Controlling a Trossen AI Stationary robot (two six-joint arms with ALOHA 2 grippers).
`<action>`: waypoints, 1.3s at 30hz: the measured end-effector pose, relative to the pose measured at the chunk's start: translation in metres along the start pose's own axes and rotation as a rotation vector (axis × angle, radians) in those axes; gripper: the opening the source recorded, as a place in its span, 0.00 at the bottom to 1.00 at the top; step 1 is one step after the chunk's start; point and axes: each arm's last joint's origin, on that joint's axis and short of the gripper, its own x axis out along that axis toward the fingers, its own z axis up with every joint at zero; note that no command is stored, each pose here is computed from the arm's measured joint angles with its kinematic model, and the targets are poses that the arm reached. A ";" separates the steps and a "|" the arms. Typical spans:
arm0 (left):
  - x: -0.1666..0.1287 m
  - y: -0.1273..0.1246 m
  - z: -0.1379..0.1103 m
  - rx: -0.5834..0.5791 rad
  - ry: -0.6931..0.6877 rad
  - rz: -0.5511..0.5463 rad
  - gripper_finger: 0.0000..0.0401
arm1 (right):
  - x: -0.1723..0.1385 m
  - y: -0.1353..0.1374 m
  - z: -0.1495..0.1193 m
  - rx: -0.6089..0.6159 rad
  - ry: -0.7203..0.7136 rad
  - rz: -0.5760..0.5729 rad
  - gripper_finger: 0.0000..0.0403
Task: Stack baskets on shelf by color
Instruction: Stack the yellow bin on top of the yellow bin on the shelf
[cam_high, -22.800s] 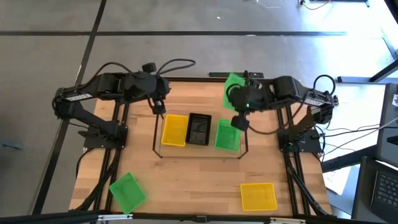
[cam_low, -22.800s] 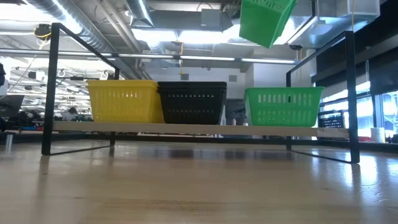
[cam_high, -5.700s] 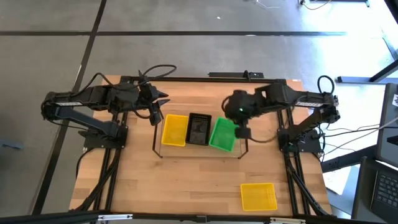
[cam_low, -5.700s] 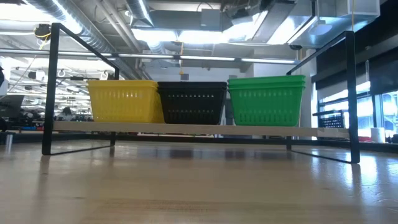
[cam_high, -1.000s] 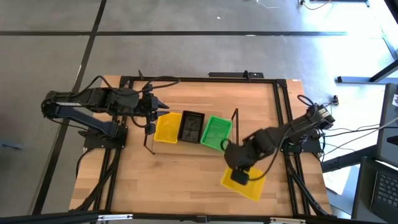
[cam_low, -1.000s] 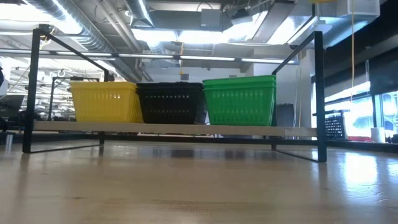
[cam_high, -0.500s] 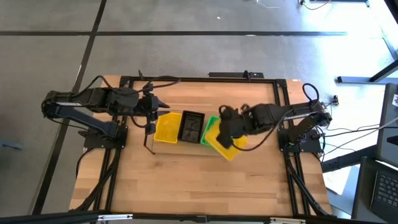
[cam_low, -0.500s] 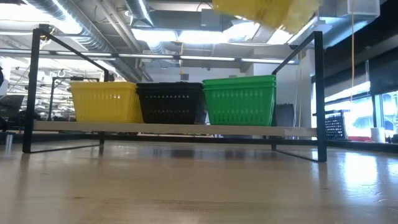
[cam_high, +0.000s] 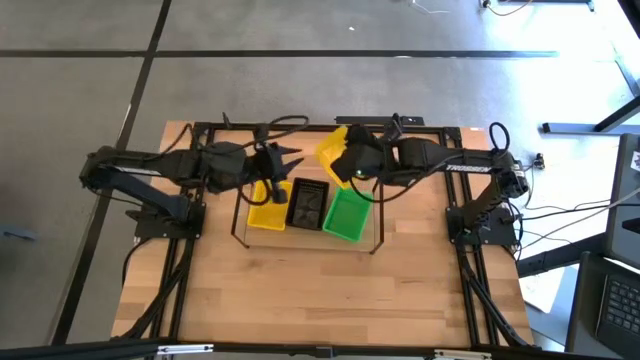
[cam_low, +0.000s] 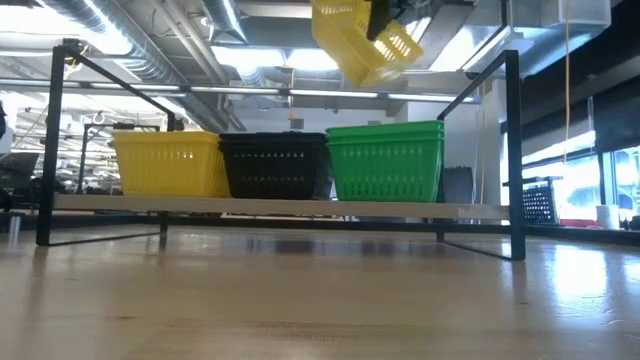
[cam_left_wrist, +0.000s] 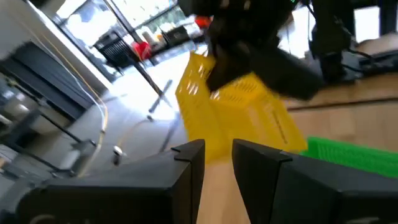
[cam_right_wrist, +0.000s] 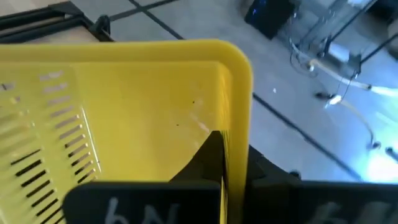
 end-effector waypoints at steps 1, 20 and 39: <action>0.004 -0.002 0.002 0.010 -0.017 0.017 0.19 | 0.001 0.000 0.002 -0.015 -0.013 0.002 0.00; 0.051 -0.006 0.000 0.012 -0.045 0.148 0.19 | 0.006 0.000 0.014 -0.155 -0.083 -0.002 0.00; 0.063 -0.014 -0.006 0.030 0.003 0.170 0.19 | 0.007 -0.001 0.016 -0.155 -0.096 -0.010 0.00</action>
